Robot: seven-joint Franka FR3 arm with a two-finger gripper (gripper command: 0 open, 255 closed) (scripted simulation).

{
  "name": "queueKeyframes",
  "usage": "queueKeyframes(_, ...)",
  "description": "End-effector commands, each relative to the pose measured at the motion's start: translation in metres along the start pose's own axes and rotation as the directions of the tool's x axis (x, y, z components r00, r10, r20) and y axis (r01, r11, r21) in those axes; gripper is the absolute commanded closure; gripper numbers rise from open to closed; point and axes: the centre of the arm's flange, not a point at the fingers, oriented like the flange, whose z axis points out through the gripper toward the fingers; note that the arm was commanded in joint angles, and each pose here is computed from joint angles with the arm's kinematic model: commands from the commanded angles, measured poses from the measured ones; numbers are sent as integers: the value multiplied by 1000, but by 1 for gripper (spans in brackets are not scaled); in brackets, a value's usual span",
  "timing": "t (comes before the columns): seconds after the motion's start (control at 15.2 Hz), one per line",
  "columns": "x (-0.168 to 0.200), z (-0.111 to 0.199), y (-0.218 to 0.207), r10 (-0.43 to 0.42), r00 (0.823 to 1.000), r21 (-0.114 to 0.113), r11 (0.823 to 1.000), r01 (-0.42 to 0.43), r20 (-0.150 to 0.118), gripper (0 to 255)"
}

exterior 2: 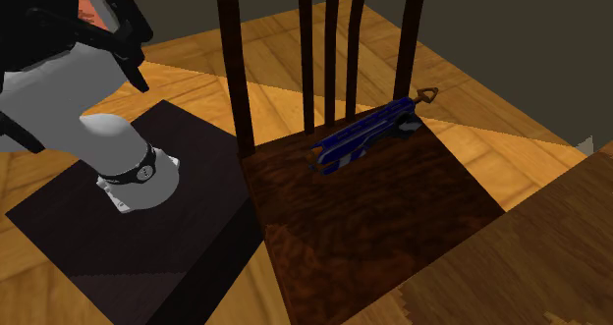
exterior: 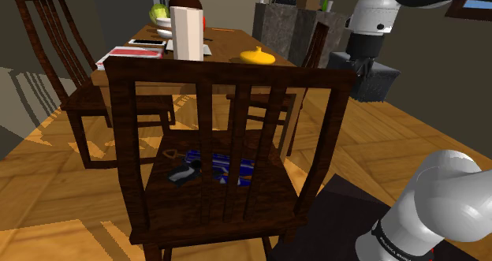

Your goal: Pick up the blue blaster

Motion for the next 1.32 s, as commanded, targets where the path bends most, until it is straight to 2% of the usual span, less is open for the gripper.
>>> queueKeyframes(0.0,0,0,0,0,1000,0,1000,0,0,0)
queueKeyframes(0.26,37,21,-28,-130,992,6,992,130,-8,0)
queueKeyframes(0.59,79,47,-70,-288,957,12,957,289,-19,0)
queueKeyframes(0.92,113,72,-118,-439,898,15,898,440,-31,0)
queueKeyframes(1.25,139,97,-171,-579,814,17,815,580,-43,0)
